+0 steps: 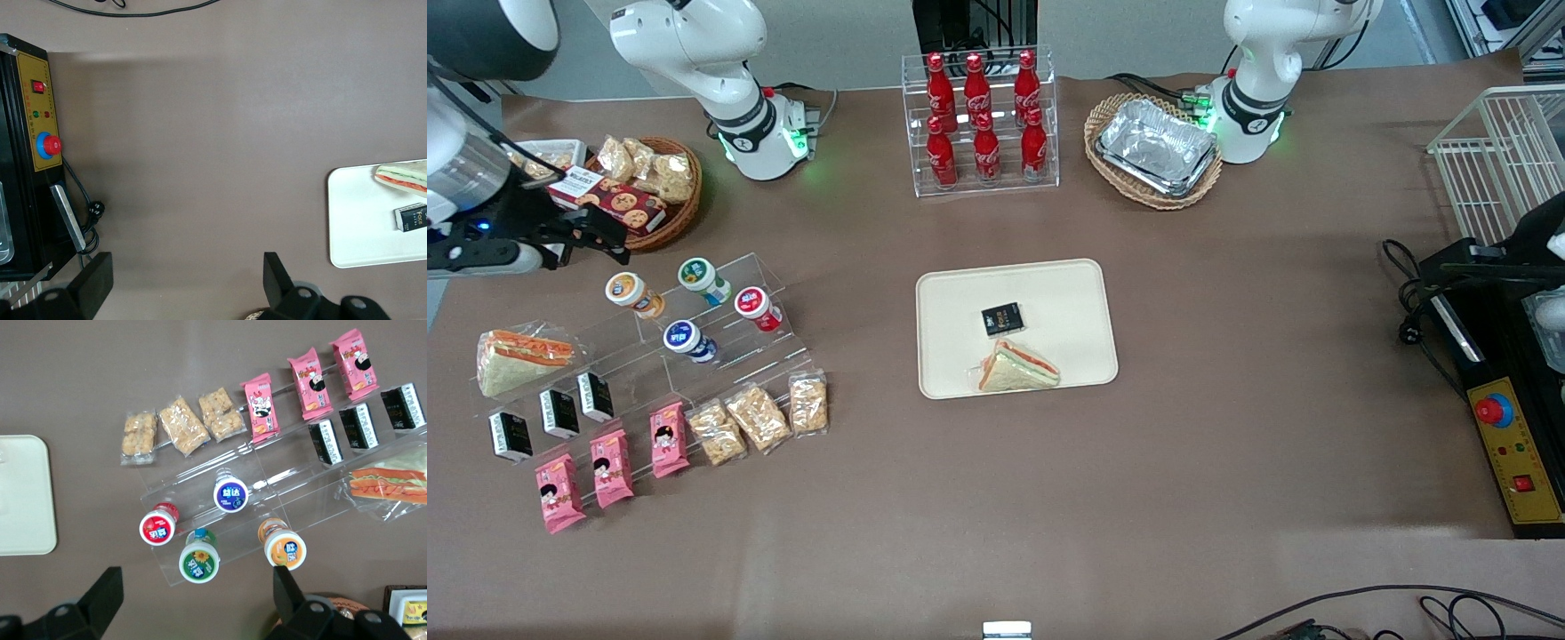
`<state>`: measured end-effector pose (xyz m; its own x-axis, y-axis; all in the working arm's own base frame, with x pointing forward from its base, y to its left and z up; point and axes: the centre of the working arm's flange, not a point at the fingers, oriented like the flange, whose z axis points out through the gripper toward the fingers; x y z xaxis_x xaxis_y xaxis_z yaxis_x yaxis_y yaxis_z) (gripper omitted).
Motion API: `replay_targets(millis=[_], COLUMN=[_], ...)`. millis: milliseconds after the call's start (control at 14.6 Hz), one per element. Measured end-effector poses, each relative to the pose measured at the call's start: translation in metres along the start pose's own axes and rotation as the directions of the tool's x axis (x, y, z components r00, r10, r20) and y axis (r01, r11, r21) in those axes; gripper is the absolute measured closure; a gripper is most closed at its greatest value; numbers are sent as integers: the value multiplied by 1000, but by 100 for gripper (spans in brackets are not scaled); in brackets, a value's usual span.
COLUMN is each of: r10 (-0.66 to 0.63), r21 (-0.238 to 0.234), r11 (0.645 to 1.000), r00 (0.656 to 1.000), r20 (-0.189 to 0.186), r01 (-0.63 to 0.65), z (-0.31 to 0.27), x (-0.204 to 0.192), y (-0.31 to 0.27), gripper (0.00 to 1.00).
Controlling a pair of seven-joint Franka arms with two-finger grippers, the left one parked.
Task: Place green gum on tray
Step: 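Move the right gripper over the green gum bottle on the rack, then lower the right gripper and close it on the green gum bottle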
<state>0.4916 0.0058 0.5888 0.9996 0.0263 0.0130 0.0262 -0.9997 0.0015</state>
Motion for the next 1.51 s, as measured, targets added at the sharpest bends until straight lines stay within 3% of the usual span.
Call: replay_targets(millis=[1234, 1509], r10=[-6, -10], r21=[-6, -4], r11=[1000, 1000], r00=[1000, 1000], r20=[26, 8], r01=[6, 10], z=[173, 194], x=[-42, -56], y=[4, 3], gripper=[0, 0])
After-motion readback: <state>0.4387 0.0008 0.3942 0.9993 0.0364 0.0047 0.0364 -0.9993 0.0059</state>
